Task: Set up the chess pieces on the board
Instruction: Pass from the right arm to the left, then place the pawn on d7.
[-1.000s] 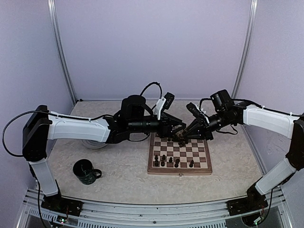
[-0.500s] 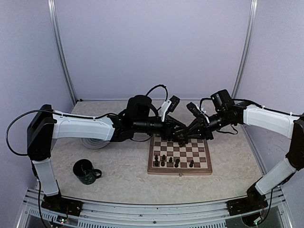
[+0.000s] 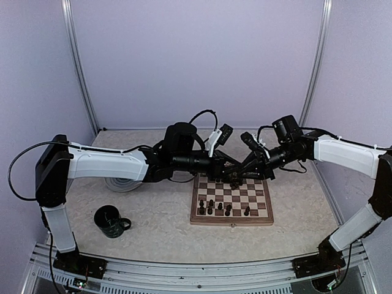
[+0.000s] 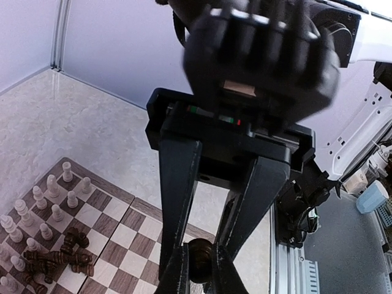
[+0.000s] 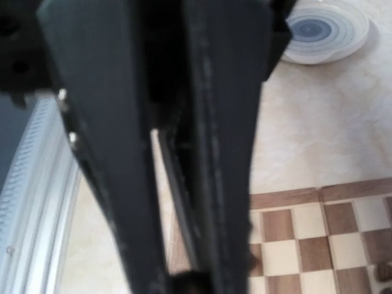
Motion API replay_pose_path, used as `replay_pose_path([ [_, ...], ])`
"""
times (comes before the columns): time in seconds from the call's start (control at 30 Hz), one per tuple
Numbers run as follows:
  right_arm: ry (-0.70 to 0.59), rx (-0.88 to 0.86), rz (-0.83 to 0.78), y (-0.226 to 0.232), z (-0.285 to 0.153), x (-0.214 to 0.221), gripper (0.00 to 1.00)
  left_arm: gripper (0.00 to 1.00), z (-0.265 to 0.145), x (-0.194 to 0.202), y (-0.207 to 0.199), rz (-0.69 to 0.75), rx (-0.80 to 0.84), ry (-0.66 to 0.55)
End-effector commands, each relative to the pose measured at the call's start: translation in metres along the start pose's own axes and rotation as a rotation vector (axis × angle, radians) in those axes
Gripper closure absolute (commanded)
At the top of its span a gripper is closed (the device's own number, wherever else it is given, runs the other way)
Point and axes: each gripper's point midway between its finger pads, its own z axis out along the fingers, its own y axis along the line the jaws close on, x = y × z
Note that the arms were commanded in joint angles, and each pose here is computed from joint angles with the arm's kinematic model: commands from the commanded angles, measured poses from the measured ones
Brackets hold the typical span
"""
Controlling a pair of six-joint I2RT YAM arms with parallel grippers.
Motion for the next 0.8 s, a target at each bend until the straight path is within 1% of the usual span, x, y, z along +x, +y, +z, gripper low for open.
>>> replay_pose_path([
  [0.0,0.009,0.101,-0.013,-0.011,-0.02,0.006,0.67,0.94,0.0,0.0,0.005,0.026,-0.043,0.031],
  [0.1,-0.011,0.171,-0.009,-0.019,-0.04,0.014,0.57,0.95,-0.007,0.008,0.015,0.048,-0.108,0.078],
  [0.2,-0.034,0.259,0.013,-0.036,-0.064,0.021,0.53,0.95,-0.012,0.022,0.025,0.058,-0.164,0.144],
  [0.3,-0.049,0.358,0.043,-0.056,-0.088,0.023,0.51,0.96,-0.015,0.042,0.033,0.07,-0.215,0.234],
  [0.43,-0.006,0.484,0.057,-0.077,-0.103,0.032,0.51,0.96,-0.009,0.066,0.039,0.099,-0.25,0.363],
  [0.5,0.0,0.499,0.06,-0.079,-0.105,0.034,0.51,0.96,-0.003,0.073,0.039,0.112,-0.256,0.409],
  [0.53,-0.001,0.496,0.059,-0.079,-0.104,0.034,0.51,0.96,0.001,0.07,0.036,0.136,-0.254,0.419],
  [0.67,0.004,0.494,0.061,-0.079,-0.103,0.037,0.5,0.96,0.021,0.092,0.035,0.184,-0.259,0.526],
  [0.77,0.014,0.49,0.064,-0.08,-0.102,0.04,0.5,0.96,0.032,0.103,0.034,0.225,-0.277,0.581],
])
